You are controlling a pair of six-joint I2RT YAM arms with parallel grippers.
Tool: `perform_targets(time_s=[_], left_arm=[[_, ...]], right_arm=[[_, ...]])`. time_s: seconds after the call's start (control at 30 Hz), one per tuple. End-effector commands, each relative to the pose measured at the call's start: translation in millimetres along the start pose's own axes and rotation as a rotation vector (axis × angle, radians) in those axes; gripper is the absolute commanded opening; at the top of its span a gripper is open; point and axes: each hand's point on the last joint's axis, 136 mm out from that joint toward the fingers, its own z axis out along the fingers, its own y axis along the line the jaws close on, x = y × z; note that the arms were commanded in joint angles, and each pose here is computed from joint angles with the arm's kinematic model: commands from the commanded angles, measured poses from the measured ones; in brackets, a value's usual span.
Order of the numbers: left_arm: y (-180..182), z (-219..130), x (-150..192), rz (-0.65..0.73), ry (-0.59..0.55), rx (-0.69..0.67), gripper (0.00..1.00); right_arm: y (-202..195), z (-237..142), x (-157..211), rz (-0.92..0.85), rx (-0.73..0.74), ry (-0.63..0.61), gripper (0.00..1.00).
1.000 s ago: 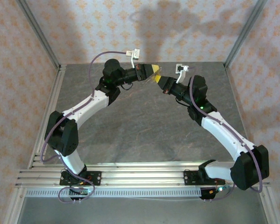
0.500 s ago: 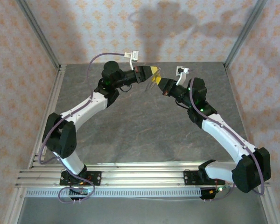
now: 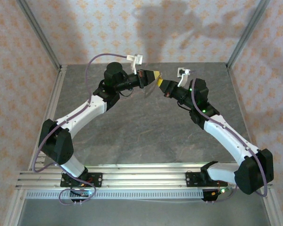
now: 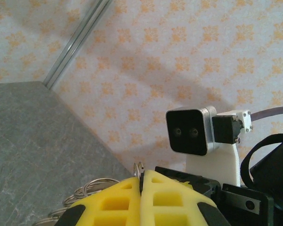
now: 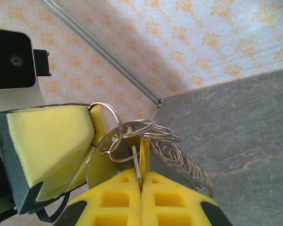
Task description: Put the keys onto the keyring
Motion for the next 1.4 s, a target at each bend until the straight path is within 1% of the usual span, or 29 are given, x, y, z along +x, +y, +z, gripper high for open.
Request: perform_targets(time_s=[0.0, 0.13, 0.3, 0.43, 0.7, 0.9, 0.93, 0.97, 1.0, 1.07, 1.13, 1.2, 1.27, 1.37], left_arm=[[-30.7, -3.8, -13.9, 0.075, -0.028, 0.056, 0.00], [-29.0, -1.1, -11.6, 0.071, -0.023, 0.055, 0.00], [-28.0, 3.0, -7.9, 0.067, -0.014, 0.057, 0.00], [-25.8, 4.8, -6.2, 0.063, -0.011, 0.054, 0.00], [-25.1, 4.3, -8.6, 0.058, -0.023, 0.047, 0.00], [-22.7, 5.0, -13.5, 0.040, -0.065, 0.048, 0.00], [-23.4, 5.7, -14.5, 0.033, -0.072, 0.055, 0.00], [-22.7, 6.2, -15.8, 0.026, -0.080, 0.059, 0.00], [-22.1, 6.9, -16.4, 0.018, -0.085, 0.062, 0.00], [-23.7, 8.0, -19.1, 0.005, -0.100, 0.075, 0.00], [-22.8, 8.9, -21.3, -0.009, -0.113, 0.082, 0.00], [-23.2, 9.9, -23.1, -0.021, -0.125, 0.093, 0.00], [-23.1, 11.1, -24.8, -0.031, -0.134, 0.102, 0.00], [-22.5, 13.4, -25.4, -0.044, -0.142, 0.115, 0.00]], right_arm=[[23.9, 2.0, -12.4, -0.002, -0.072, -0.012, 0.00], [38.8, 6.0, -14.2, -0.004, -0.120, 0.000, 0.00], [58.2, 13.2, -3.2, -0.042, -0.167, 0.063, 0.00], [51.3, 12.4, 0.2, -0.067, -0.133, 0.073, 0.00], [44.0, 4.9, 2.8, -0.061, -0.125, 0.074, 0.00], [33.5, -4.1, 7.9, -0.044, -0.100, 0.068, 0.00], [38.4, -11.4, 5.0, -0.050, -0.108, 0.054, 0.00], [38.0, -14.4, 5.2, -0.050, -0.105, 0.049, 0.02], [36.5, -16.8, 5.5, -0.048, -0.099, 0.046, 0.07], [34.9, -24.3, 5.0, -0.048, -0.089, 0.033, 0.23], [32.8, -31.7, 4.6, -0.047, -0.079, 0.023, 0.31], [31.6, -40.6, 4.2, -0.050, -0.072, 0.014, 0.35], [27.2, -52.2, 3.5, -0.053, -0.051, 0.001, 0.36], [19.5, -72.5, -4.3, -0.052, -0.014, -0.053, 0.36]])
